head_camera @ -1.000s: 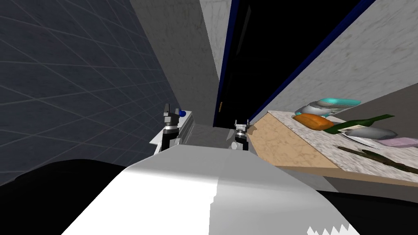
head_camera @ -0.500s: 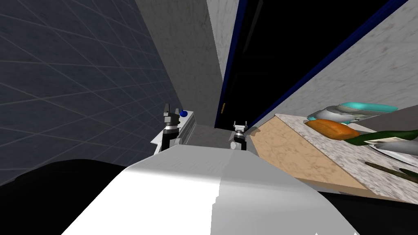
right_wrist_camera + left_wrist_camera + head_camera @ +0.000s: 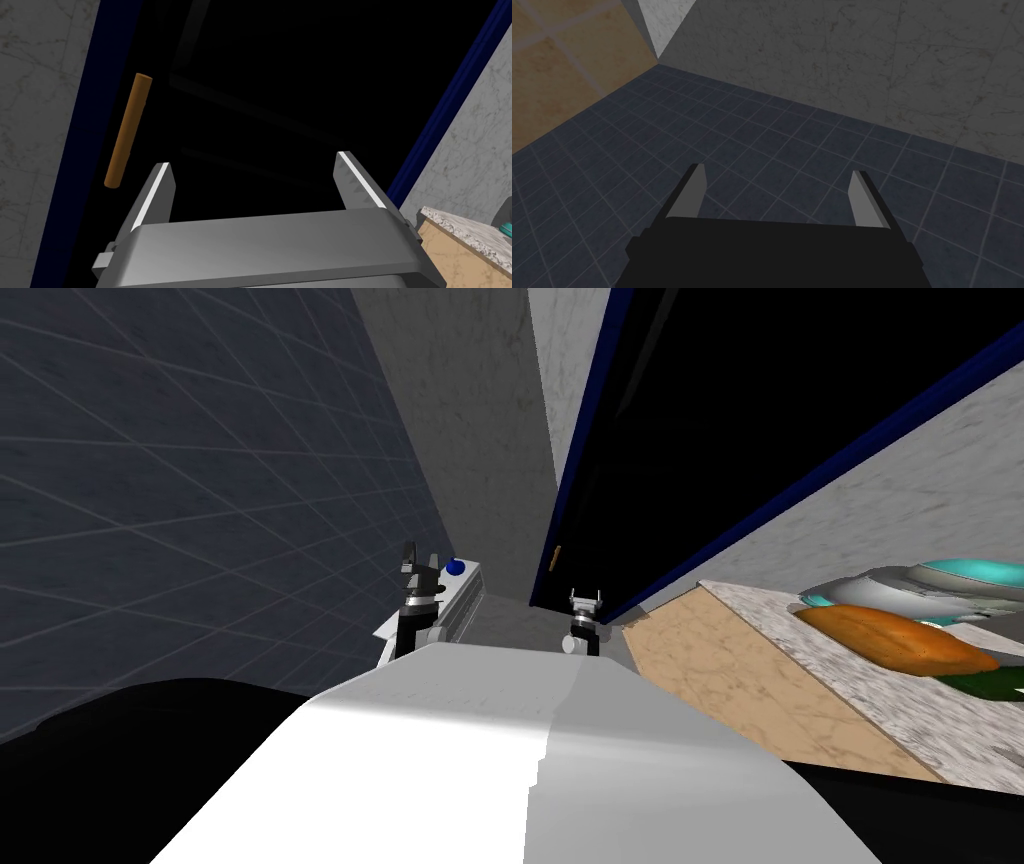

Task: Pull the door open

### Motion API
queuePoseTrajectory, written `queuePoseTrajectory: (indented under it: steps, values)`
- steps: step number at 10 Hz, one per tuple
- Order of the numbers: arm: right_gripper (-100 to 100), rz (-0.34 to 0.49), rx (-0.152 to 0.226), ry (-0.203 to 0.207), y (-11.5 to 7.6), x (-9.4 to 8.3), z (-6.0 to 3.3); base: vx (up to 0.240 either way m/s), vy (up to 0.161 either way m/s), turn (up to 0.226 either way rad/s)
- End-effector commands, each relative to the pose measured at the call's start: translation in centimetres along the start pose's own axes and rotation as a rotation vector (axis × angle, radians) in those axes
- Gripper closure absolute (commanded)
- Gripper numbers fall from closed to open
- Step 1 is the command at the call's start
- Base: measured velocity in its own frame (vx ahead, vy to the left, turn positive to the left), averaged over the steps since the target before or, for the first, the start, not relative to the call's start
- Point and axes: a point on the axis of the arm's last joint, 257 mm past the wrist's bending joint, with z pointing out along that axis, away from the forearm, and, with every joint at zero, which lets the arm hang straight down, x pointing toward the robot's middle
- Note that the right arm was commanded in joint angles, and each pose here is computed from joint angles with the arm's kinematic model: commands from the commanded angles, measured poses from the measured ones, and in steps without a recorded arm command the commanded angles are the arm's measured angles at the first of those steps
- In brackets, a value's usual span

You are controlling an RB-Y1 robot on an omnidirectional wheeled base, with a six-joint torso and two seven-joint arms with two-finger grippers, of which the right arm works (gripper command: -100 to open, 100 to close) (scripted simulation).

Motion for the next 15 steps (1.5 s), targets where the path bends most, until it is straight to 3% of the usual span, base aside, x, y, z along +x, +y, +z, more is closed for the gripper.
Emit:
queuePoseTrajectory:
  steps: [1, 15]
  values:
    - [-100, 0.016, 0.002, -0.012, -0.1, -0.7, 0.0, 0.068, -0.005, 0.046]
    - [-100, 0.29, -0.035, -0.206, -2.1, -10.4, -2.06, 0.09, -0.023, 0.119]
